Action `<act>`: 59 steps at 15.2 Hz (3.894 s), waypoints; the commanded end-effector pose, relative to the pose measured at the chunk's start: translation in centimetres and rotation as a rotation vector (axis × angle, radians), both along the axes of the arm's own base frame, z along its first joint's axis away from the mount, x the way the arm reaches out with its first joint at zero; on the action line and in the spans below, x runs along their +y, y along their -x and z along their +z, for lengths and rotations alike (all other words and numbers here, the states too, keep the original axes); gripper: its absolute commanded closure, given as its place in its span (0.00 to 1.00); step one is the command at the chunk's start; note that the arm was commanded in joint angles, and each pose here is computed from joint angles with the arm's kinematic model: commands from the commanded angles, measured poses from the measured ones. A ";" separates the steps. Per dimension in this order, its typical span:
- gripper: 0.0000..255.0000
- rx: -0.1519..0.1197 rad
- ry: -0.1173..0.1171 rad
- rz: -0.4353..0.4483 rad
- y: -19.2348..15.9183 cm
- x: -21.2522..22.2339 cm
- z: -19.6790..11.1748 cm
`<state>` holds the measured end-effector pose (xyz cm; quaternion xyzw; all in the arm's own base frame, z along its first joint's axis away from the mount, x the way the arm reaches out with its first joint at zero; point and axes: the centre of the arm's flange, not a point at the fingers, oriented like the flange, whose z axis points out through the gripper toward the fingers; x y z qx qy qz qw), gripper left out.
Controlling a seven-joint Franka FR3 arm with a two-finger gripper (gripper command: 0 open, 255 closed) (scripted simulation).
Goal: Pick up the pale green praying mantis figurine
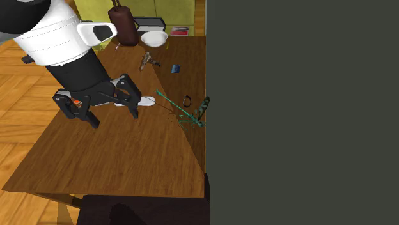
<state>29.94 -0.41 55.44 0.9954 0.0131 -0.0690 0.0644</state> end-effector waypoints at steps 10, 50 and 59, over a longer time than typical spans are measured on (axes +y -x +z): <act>0.00 -0.019 -0.078 0.385 -2.8 -9.3 -6.8; 1.00 -0.056 -0.231 1.142 -17.1 -19.9 -23.9; 1.00 -0.056 -0.231 1.142 -17.1 -19.9 -19.1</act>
